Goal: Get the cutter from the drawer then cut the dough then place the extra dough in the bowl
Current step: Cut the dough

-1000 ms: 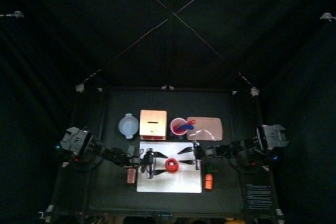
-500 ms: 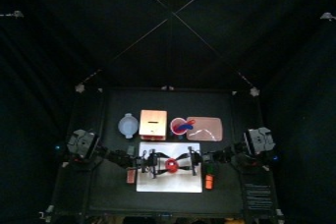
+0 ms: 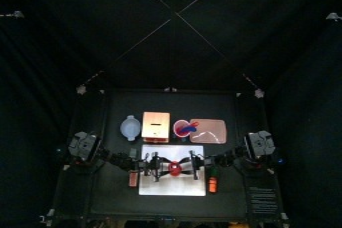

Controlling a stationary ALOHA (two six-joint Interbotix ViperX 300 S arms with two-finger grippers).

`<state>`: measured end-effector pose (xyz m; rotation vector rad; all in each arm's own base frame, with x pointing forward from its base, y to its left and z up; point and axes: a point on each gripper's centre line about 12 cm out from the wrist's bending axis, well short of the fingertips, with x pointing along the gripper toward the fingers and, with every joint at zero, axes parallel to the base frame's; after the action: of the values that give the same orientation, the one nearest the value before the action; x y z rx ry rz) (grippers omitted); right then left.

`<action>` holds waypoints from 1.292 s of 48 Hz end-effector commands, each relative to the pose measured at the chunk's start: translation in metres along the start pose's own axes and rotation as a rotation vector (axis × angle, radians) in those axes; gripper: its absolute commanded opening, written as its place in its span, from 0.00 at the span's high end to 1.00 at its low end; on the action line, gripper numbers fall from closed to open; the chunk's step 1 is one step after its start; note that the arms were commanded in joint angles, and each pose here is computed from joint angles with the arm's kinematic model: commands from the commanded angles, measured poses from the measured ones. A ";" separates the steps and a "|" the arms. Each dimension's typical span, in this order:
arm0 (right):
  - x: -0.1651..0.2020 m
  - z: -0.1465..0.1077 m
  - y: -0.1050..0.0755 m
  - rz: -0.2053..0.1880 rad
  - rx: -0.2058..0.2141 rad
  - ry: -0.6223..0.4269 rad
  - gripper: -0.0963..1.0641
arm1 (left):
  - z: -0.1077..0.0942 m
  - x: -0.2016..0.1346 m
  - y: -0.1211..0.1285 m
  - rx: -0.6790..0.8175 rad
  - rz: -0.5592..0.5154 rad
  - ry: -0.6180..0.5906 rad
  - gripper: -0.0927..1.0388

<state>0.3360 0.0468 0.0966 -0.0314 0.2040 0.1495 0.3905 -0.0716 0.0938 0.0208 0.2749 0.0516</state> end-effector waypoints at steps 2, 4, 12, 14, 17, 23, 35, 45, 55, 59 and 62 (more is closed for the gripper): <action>0.003 0.011 -0.002 -0.009 0.011 -0.040 0.23 | 0.016 0.003 -0.005 0.010 -0.027 -0.042 0.27; 0.003 0.011 -0.002 -0.013 0.015 -0.038 0.23 | 0.016 0.004 -0.006 0.012 -0.033 -0.037 0.29; 0.006 0.010 -0.001 -0.023 0.026 -0.001 0.23 | 0.013 0.006 -0.008 0.009 -0.043 0.004 0.31; 0.008 0.010 0.001 -0.021 0.025 0.011 0.23 | 0.013 0.007 -0.008 0.009 -0.045 0.009 0.31; 0.010 0.010 0.003 -0.018 0.029 0.022 0.23 | 0.012 0.007 -0.008 0.009 -0.046 0.016 0.32; 0.014 0.013 0.007 -0.001 0.013 0.025 0.23 | 0.011 0.006 -0.008 0.010 -0.047 0.019 0.32; 0.005 0.011 0.005 -0.017 0.003 0.039 0.28 | 0.008 0.006 -0.007 0.010 -0.043 0.027 0.37; 0.003 0.012 0.004 -0.024 -0.022 0.038 0.47 | 0.005 0.006 -0.007 0.013 -0.044 0.036 0.45; 0.004 0.005 0.000 -0.035 -0.017 0.080 0.58 | -0.006 0.004 -0.008 0.013 -0.056 0.104 0.47; 0.004 0.001 0.000 -0.036 -0.011 0.109 0.58 | -0.015 0.004 -0.010 0.015 -0.062 0.145 0.47; 0.004 -0.003 -0.001 -0.041 -0.004 0.132 0.58 | -0.022 0.004 -0.011 0.018 -0.067 0.168 0.47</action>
<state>0.3385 0.0480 0.0896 -0.0573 0.3277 0.1170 0.3919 -0.0793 0.0799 0.0248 0.4056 -0.0047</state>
